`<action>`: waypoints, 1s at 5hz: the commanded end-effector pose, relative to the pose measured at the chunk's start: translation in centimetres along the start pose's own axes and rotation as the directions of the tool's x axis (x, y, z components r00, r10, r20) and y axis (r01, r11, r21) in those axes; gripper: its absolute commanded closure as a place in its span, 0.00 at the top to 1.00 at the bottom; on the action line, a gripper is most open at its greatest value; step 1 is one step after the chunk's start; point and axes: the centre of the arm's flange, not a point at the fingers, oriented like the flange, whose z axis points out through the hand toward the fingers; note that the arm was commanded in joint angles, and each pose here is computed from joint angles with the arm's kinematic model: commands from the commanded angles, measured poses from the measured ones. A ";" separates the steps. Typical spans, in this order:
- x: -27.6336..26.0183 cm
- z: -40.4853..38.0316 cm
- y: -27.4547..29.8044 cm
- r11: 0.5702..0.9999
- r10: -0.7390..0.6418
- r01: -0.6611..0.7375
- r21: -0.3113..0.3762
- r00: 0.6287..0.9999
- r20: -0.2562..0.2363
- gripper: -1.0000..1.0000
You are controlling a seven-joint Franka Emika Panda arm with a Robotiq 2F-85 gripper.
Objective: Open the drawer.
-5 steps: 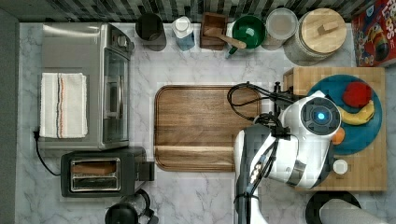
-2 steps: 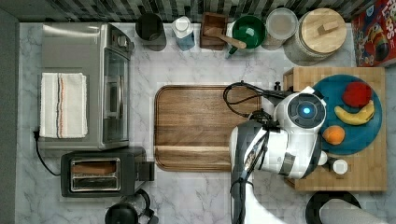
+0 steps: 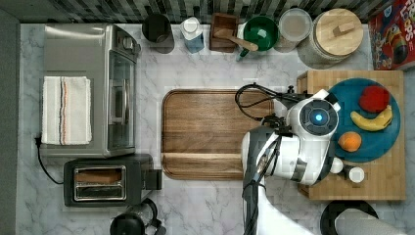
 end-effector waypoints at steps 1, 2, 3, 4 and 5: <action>0.2 4.1 -1.4 0.997 0.045 -0.046 0.065 0.999 0.027 1.00; 0.0 4.7 -1.6 0.998 0.045 -0.046 0.049 0.999 0.010 1.00; 0.3 5.5 -1.4 0.999 0.034 -0.034 0.042 0.999 -0.011 1.00; 0.7 5.7 -1.6 0.998 0.020 -0.020 0.058 1.000 -0.003 1.00; 1.3 6.0 -2.5 0.996 -0.002 -0.001 0.090 0.999 0.038 1.00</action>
